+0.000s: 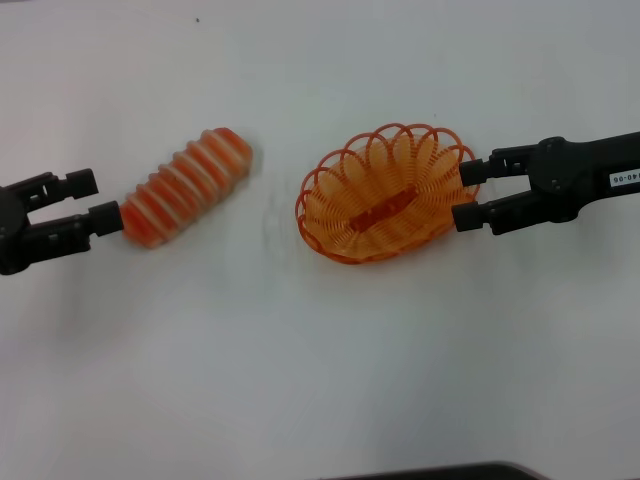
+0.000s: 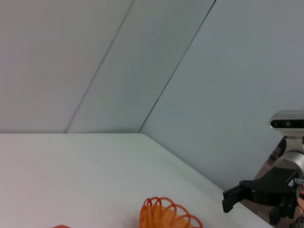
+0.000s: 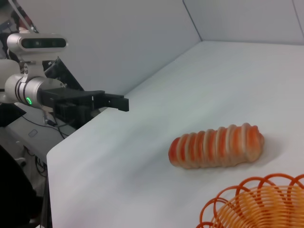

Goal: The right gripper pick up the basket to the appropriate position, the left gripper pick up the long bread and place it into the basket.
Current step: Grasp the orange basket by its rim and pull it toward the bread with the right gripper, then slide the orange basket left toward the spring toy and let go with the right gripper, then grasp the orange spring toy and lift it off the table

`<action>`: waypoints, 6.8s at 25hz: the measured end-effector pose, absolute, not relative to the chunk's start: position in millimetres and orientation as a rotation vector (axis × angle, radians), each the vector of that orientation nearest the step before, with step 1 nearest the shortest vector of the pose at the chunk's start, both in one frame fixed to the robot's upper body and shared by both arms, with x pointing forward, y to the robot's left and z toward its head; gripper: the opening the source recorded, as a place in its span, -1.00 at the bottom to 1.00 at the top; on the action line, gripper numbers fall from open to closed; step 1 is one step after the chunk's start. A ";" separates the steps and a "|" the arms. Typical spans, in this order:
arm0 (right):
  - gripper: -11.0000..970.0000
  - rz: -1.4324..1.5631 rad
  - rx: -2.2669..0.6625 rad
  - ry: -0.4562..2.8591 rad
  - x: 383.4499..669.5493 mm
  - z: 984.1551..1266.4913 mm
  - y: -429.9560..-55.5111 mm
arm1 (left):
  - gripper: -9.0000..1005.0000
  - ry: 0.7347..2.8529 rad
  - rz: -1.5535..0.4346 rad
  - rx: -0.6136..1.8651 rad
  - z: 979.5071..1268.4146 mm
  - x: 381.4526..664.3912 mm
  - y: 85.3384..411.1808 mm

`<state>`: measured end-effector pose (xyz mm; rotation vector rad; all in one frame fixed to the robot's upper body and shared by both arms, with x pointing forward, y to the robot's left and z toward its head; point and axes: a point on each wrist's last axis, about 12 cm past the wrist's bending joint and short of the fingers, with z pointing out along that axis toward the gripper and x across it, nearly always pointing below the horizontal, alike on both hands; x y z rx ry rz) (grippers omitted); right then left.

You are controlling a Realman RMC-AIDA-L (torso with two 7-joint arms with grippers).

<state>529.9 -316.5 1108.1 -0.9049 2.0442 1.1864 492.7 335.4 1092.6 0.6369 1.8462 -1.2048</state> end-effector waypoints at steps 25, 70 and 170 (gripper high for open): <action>0.89 1.161 -0.855 2.063 542.8 1132.4 -324.3 | 0.71 1.947 -1.125 0.694 1087.5 498.2 333.3; 0.40 0.472 -0.963 2.677 621.0 1126.2 -229.2 | 0.71 1.940 -1.101 0.645 1089.1 502.6 332.2; 0.85 0.941 -0.987 2.073 545.0 1118.3 -308.1 | 0.54 2.227 -0.599 0.899 1074.5 583.3 226.5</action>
